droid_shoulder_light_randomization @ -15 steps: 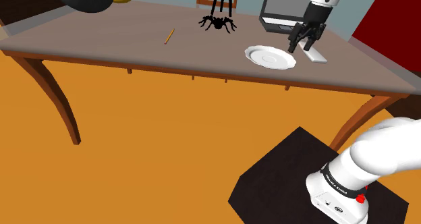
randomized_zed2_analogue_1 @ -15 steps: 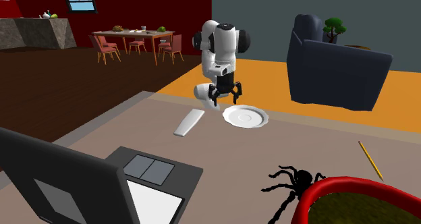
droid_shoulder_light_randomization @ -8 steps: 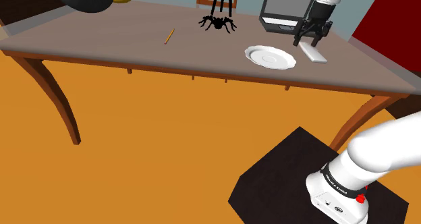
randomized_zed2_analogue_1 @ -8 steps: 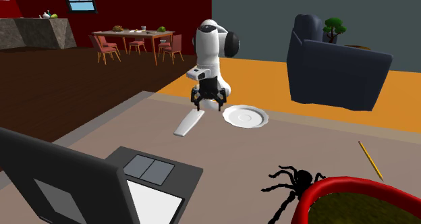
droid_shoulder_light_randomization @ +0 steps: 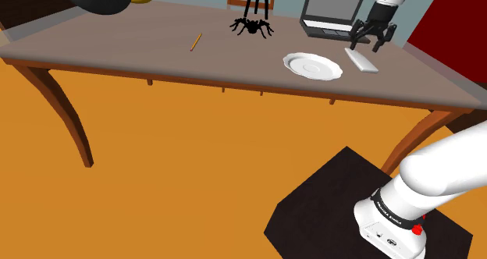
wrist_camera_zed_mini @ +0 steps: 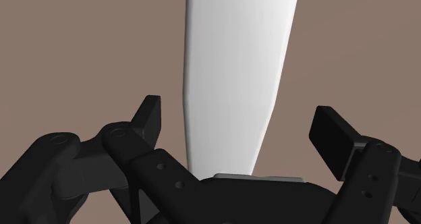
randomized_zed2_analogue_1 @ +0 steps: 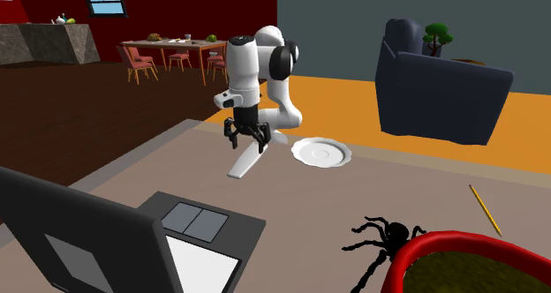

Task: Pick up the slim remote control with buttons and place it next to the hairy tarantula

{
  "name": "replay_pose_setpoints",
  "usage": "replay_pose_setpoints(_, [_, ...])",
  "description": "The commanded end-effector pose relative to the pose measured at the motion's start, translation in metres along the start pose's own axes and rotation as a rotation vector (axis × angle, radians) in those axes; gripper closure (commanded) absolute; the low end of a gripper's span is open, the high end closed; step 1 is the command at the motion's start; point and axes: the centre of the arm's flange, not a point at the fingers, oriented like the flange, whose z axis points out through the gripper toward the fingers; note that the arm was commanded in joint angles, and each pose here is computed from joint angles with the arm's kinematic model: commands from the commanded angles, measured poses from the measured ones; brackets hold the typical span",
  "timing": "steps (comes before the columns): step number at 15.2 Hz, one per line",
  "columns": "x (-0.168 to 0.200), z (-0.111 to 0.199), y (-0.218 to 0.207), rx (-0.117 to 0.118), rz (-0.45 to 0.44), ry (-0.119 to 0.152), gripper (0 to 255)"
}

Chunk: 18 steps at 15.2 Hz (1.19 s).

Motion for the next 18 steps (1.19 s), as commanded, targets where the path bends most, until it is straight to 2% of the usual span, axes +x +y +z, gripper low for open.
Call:
replay_pose_setpoints(1, [0.003,0.008,0.002,-0.001,0.011,0.000,0])
replay_pose_setpoints(6, [0.003,0.037,0.002,-0.001,0.011,0.000,0])
replay_pose_setpoints(14, [0.003,0.037,0.002,-0.001,0.011,0.000,0])
replay_pose_setpoints(15, [0.003,0.037,0.002,-0.001,0.011,0.000,255])
replay_pose_setpoints(18, [0.003,0.037,0.002,-0.001,0.011,0.000,255])
